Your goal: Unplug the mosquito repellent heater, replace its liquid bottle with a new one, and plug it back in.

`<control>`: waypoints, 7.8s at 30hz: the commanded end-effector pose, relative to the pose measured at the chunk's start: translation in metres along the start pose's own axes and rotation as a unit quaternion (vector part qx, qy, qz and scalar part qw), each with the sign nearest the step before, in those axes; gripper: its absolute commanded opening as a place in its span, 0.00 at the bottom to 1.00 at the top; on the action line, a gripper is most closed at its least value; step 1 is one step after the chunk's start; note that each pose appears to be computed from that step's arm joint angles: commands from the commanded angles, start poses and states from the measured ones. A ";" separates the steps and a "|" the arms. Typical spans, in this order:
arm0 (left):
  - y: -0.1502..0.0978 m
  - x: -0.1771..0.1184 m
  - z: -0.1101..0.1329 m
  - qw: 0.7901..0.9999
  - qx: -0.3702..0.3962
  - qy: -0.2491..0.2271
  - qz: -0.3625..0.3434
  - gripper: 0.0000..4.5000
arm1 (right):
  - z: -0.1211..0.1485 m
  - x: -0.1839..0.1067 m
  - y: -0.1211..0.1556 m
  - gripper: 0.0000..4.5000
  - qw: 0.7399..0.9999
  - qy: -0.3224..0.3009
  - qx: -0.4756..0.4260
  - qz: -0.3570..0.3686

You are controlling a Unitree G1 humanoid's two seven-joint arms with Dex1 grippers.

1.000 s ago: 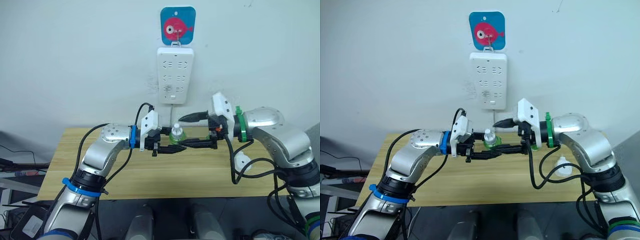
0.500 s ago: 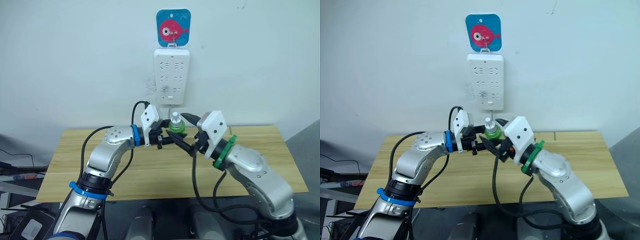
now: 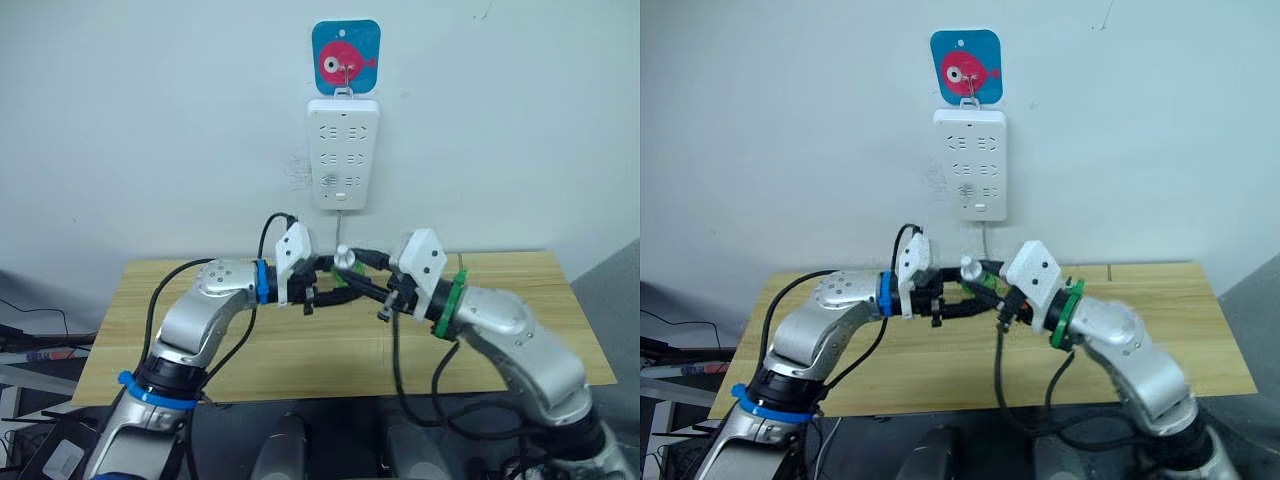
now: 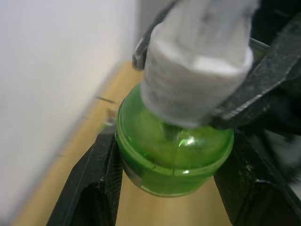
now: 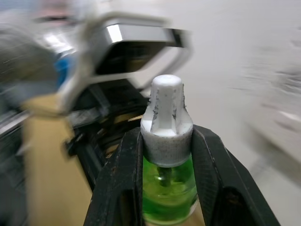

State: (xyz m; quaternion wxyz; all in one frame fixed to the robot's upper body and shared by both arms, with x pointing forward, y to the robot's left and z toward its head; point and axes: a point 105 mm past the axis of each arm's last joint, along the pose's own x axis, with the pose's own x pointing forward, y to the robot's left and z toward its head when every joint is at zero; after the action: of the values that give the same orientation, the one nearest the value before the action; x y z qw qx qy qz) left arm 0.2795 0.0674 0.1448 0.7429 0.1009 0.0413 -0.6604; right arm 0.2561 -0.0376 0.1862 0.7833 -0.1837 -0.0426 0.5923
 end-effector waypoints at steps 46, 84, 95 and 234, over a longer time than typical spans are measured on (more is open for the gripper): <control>0.006 0.002 0.010 0.997 0.071 -0.028 0.023 0.51 | 0.026 -0.012 -0.009 1.00 0.996 0.007 0.053 -0.072; 0.004 0.003 0.006 0.997 0.067 -0.030 0.032 0.51 | 0.031 -0.017 -0.015 0.24 0.994 -0.006 0.104 -0.015; 0.009 -0.012 -0.029 0.996 0.044 0.035 0.072 0.51 | 0.065 -0.041 -0.047 0.06 0.992 -0.053 0.083 -0.073; 0.027 0.038 0.092 0.841 -0.470 -0.268 -0.002 1.00 | 0.029 -0.066 -0.050 0.18 0.728 -0.320 0.559 -0.236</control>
State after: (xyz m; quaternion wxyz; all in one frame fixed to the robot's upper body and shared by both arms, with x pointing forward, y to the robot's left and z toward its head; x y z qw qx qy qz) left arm 0.3065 0.0160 0.2189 0.6929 -0.4387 0.1599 -0.5494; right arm 0.2828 -0.1064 0.2279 0.8087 0.5031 0.0260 0.3036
